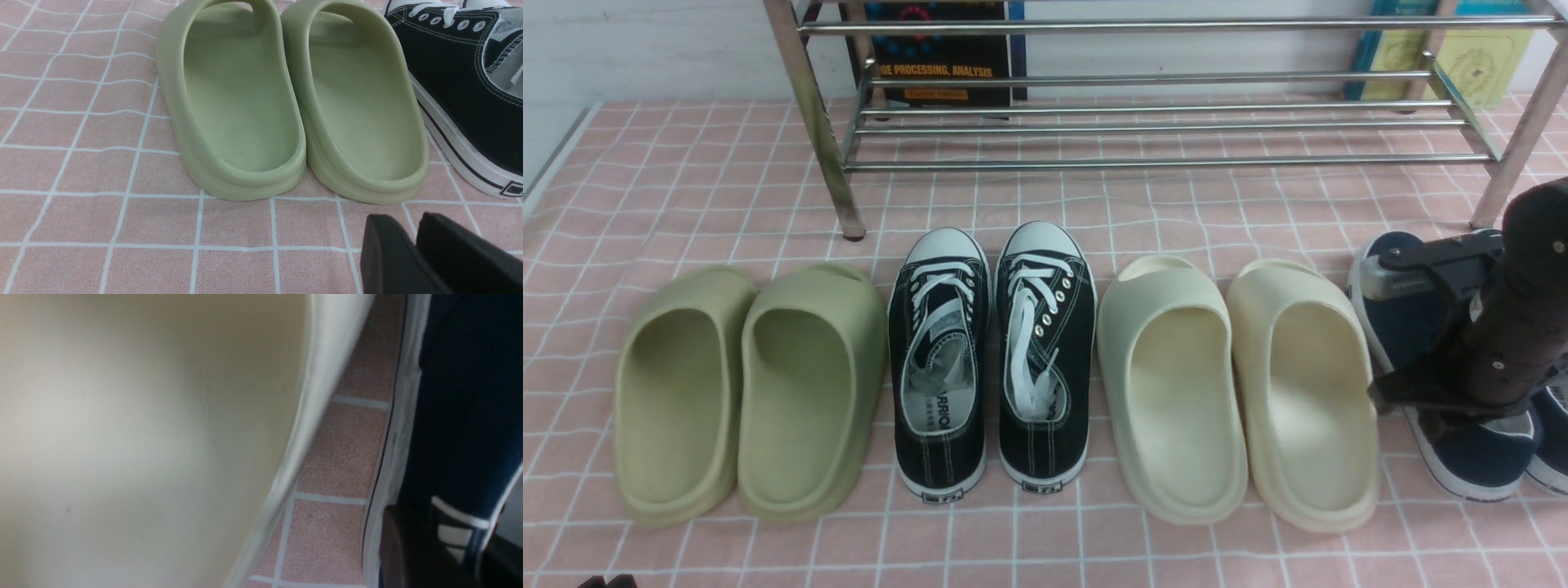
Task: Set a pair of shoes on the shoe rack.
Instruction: Use the right arm to grab the shoe closest to it, then use the right arm to put a shoe into the shoe rack
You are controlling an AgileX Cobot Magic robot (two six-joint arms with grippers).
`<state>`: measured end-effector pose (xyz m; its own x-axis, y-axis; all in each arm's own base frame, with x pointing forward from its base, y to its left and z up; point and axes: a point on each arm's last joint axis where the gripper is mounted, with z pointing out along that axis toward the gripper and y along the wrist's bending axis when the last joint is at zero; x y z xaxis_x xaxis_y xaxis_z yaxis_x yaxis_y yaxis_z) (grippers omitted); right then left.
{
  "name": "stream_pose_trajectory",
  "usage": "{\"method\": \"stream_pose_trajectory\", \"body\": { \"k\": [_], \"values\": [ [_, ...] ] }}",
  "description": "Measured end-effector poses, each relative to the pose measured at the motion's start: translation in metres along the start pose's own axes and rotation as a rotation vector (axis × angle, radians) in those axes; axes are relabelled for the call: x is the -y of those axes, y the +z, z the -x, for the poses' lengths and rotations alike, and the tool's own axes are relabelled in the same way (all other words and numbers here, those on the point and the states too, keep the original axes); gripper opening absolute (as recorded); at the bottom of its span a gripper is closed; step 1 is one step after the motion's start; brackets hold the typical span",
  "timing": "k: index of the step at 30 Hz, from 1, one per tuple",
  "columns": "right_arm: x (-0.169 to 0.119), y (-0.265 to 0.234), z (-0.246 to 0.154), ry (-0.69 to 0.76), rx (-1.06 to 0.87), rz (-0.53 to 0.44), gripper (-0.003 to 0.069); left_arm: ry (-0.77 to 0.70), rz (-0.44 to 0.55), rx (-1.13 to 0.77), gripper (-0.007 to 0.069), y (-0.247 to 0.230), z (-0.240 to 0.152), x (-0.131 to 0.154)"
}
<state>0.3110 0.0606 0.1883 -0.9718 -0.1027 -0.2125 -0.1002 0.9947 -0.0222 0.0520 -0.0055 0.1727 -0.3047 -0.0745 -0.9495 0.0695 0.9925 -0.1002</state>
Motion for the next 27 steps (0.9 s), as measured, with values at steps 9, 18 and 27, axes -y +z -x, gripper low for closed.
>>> {"method": "stream_pose_trajectory", "body": {
  "k": [9,18,27],
  "values": [
    [0.001,-0.022,-0.002,0.002,0.046,0.006,0.0024,0.0,0.0,0.0,0.0146,0.0,0.0,0.0],
    [0.003,-0.065,-0.001,-0.086,0.146,0.008,0.0024,0.0,0.0,0.0,0.0149,0.0,0.0,0.0],
    [-0.006,-0.092,0.051,-0.133,0.304,0.066,0.0024,0.0,0.0,0.0,0.016,0.0,0.0,0.0]
  ]
}}
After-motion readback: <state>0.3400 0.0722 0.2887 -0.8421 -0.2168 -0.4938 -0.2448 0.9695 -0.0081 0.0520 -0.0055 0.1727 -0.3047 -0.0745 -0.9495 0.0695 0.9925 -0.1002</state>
